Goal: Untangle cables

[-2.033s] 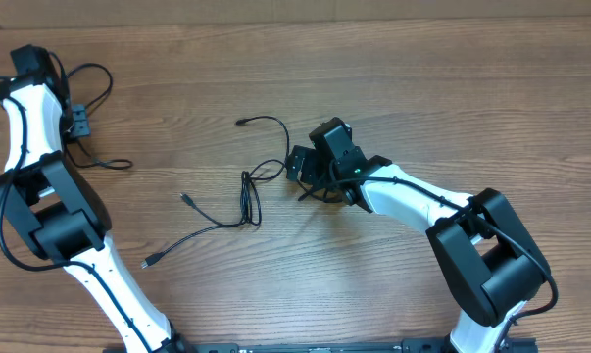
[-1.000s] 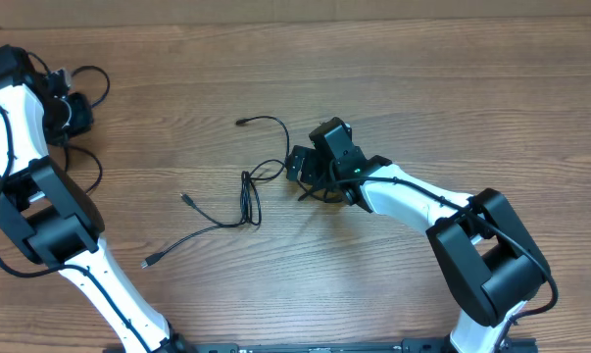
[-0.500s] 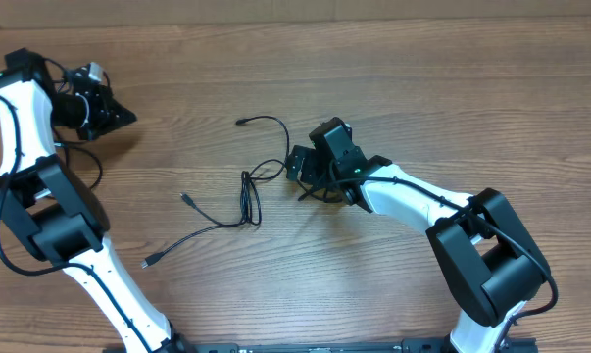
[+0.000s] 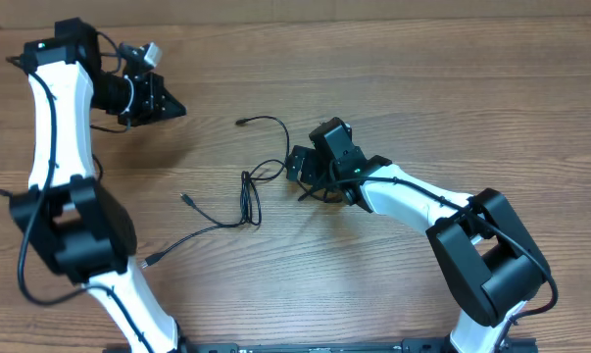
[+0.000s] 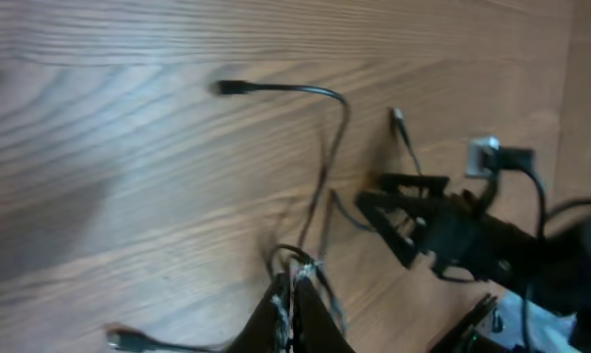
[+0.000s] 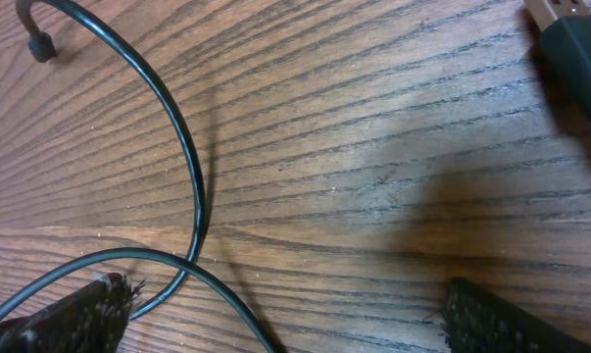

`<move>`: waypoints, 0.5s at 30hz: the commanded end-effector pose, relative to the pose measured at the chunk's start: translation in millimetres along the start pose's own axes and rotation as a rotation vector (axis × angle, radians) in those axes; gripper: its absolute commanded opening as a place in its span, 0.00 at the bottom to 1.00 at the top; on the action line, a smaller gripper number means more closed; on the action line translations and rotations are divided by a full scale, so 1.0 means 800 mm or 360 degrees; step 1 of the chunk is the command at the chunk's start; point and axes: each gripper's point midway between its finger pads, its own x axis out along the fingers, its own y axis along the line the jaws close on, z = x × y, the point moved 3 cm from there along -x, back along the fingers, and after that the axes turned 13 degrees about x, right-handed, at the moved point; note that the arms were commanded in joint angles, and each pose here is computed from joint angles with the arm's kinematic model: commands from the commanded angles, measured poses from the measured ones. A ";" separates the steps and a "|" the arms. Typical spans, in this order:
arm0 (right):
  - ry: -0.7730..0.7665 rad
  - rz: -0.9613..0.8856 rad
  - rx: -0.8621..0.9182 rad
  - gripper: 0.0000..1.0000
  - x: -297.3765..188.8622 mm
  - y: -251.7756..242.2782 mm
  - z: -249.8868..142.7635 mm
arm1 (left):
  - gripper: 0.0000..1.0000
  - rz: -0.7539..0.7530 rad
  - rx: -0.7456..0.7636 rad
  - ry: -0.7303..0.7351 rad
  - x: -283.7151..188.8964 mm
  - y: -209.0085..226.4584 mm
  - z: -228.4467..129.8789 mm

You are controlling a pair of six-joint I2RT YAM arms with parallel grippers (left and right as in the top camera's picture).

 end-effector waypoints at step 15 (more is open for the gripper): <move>-0.0041 0.0056 -0.0007 1.00 -0.013 0.014 0.009 | 0.09 -0.0132 0.0058 0.0165 0.095 -0.086 -0.123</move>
